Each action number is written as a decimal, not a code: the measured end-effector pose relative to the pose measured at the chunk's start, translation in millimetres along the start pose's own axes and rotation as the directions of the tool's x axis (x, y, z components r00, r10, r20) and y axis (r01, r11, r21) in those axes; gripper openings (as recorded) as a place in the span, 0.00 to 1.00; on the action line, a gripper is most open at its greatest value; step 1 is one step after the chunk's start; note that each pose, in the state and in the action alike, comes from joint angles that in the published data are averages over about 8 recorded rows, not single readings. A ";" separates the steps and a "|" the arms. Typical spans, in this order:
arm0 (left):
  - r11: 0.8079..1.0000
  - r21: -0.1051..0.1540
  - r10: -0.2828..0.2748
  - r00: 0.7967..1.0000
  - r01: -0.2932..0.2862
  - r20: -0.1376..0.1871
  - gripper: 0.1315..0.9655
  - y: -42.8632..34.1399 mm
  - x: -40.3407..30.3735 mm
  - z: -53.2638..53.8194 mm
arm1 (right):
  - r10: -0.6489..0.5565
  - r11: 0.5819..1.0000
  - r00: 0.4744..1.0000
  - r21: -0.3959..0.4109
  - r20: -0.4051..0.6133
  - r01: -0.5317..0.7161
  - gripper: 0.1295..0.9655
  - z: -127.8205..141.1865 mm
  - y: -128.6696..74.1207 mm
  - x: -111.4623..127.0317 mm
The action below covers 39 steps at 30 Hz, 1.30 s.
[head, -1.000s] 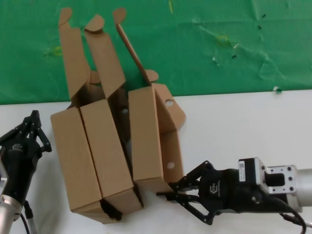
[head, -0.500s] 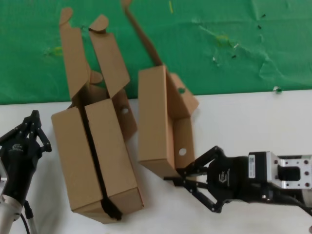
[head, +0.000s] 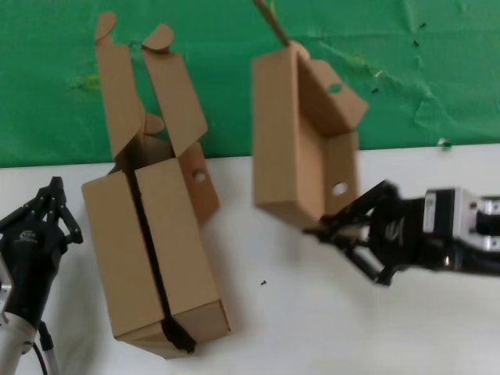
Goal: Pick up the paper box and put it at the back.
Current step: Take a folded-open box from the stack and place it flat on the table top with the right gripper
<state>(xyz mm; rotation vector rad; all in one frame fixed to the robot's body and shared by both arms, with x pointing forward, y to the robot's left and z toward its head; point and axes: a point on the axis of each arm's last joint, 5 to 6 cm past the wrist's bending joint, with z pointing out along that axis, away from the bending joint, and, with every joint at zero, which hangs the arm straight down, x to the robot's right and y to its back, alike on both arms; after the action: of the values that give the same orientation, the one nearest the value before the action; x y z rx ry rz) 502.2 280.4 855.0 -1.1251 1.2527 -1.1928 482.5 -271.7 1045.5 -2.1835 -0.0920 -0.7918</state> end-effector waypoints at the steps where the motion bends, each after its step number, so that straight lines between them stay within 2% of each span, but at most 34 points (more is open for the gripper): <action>1: 1.000 0.000 0.000 1.000 0.000 0.000 0.01 0.0 0.0 0.0 | 0.003 1.000 1.000 -0.026 -0.017 -0.004 0.02 -1.6 0.1 2.8; 6: 1.000 0.000 0.000 1.000 0.000 0.000 0.01 0.0 0.0 0.0 | 0.011 0.987 0.993 -0.159 -0.118 -0.029 0.02 -3.0 -0.4 15.7; 11: 1.000 0.000 0.000 1.000 0.000 0.000 0.01 0.0 0.0 0.0 | -0.015 0.957 0.973 -0.284 -0.230 -0.053 0.02 1.6 -4.9 28.8; 15: 1.000 0.000 0.000 1.000 0.000 0.000 0.01 0.0 0.0 0.0 | -0.066 0.918 0.950 -0.391 -0.304 -0.061 0.02 7.9 -11.4 38.4; 20: 1.000 0.000 0.000 1.000 0.000 0.000 0.01 0.0 0.0 0.0 | -0.158 0.851 0.918 -0.522 -0.364 -0.061 0.02 20.5 -23.8 47.0; 24: 1.000 0.000 0.000 1.000 0.000 0.000 0.01 0.0 0.0 0.0 | -0.225 0.796 0.898 -0.602 -0.379 -0.055 0.02 32.9 -33.7 48.9; 29: 1.000 0.000 0.000 1.000 0.000 0.000 0.01 0.0 0.0 0.0 | -0.269 0.745 0.894 -0.666 -0.357 -0.042 0.02 53.2 -39.3 50.1; 39: 1.000 0.000 0.000 1.000 0.000 0.000 0.01 0.0 0.0 0.0 | -0.273 0.704 0.920 -0.710 -0.281 -0.008 0.02 101.5 -25.4 62.5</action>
<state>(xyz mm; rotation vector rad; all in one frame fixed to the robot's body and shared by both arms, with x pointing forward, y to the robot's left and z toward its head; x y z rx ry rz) 502.2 280.4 855.0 -1.1251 1.2527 -1.1928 576.6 -194.1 1048.1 -2.6992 0.2975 -1.5093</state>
